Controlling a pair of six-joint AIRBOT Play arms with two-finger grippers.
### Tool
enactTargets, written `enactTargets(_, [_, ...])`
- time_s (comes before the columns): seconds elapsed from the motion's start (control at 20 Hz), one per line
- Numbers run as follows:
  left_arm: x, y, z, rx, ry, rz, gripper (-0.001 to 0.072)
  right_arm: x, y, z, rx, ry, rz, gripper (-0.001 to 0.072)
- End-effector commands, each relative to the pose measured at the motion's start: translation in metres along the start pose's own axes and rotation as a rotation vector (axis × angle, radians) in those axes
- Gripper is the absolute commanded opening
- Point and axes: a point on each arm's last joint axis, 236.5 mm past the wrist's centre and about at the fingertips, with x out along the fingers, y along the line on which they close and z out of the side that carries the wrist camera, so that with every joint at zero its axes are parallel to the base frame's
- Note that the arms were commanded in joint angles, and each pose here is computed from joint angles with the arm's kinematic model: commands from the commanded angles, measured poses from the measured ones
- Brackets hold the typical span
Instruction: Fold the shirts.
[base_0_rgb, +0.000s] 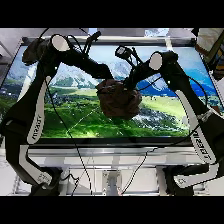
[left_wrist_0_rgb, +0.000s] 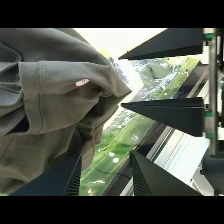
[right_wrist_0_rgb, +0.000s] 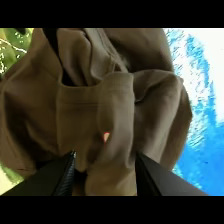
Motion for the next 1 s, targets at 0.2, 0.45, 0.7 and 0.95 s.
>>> enactTargets(0.2, [0.000, 0.000, -0.001, 0.000, 0.005, 0.000, 0.0356, 0.065, 0.007, -0.022, 0.035, 0.084, 0.081, 0.0435])
enactTargets(0.45, [0.001, 0.029, -0.013, 0.004, 0.052, 0.111, 0.0356, 0.124, 0.003, -0.031, 0.065, 0.087, 0.088, 0.0392])
enactTargets(0.7, [0.002, 0.106, -0.071, -0.047, 0.247, 0.353, 0.0357, 0.127, -0.007, 0.016, 0.027, -0.069, -0.017, 0.0023])
enactTargets(0.95, [-0.004, 0.138, -0.081, -0.115, 0.235, 0.381, 0.0357, 0.061, -0.030, 0.086, 0.017, -0.251, -0.124, 0.0022])
